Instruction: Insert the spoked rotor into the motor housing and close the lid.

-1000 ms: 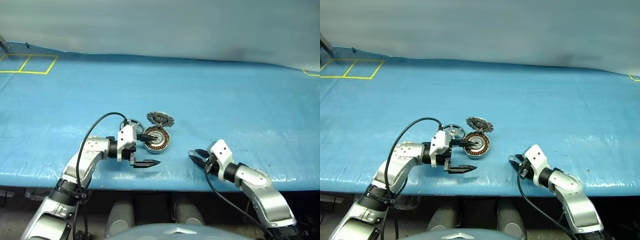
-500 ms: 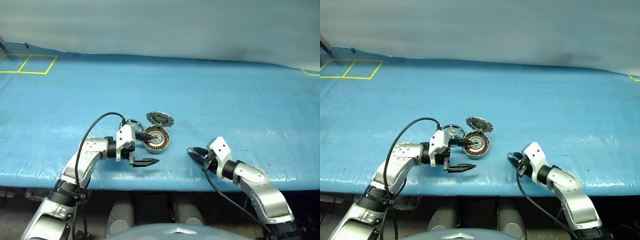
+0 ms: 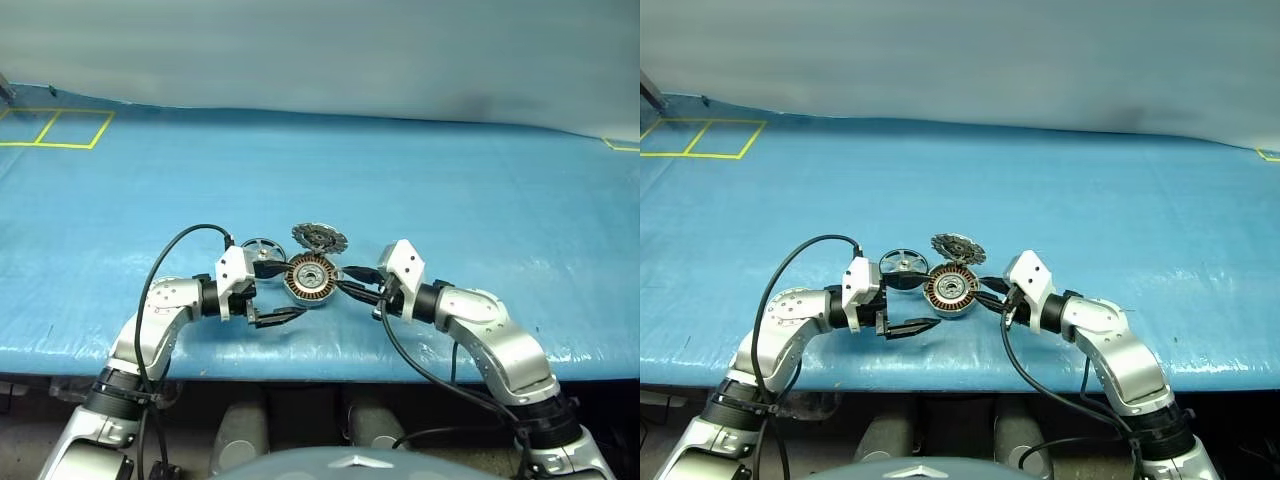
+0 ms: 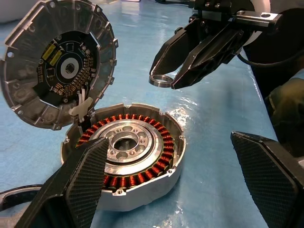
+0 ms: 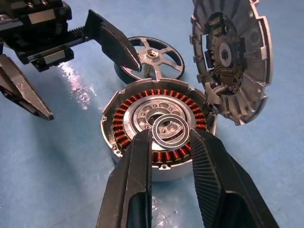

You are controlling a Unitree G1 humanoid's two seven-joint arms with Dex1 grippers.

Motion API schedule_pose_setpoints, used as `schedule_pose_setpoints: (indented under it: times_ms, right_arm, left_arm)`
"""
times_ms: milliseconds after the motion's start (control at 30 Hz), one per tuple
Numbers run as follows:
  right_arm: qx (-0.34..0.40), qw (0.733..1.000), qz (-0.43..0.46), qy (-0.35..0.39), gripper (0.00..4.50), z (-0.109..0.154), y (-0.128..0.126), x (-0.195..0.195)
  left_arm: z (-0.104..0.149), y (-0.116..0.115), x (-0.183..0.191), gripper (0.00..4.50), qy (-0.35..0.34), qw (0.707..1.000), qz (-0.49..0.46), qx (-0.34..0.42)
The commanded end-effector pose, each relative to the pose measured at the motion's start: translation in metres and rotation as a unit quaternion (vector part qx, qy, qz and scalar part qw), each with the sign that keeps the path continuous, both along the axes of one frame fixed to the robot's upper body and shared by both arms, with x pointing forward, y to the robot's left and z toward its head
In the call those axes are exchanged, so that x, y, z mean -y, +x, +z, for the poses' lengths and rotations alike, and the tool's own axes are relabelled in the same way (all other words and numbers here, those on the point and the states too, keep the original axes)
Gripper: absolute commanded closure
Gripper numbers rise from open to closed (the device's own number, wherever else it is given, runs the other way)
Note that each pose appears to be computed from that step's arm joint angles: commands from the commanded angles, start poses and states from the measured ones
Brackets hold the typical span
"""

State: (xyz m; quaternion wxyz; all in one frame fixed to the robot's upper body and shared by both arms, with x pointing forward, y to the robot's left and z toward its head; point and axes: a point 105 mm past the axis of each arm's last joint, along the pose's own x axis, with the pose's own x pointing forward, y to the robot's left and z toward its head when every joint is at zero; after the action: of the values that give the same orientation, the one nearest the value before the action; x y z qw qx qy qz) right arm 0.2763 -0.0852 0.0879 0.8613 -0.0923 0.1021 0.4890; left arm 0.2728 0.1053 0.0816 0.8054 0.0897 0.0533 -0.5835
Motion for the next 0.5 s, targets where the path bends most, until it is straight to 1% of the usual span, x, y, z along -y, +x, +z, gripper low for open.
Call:
schedule_pose_setpoints:
  times_ms: [33,300,500]
  right_arm:
    - [0.014,1.0,0.02,0.001,3.68,0.004,0.005,-0.011]
    - [0.015,0.999,0.048,0.0,3.68,0.0,0.012,-0.031]
    - [0.016,0.998,0.055,-0.006,3.68,-0.002,0.017,-0.036]
  left_arm:
    - [0.014,0.006,-0.004,0.0,-0.013,0.999,0.022,0.037]
    - [0.016,0.005,-0.008,0.0,-0.016,0.998,0.039,0.042]
    - [0.016,0.005,-0.008,0.0,-0.015,0.998,0.043,0.042]
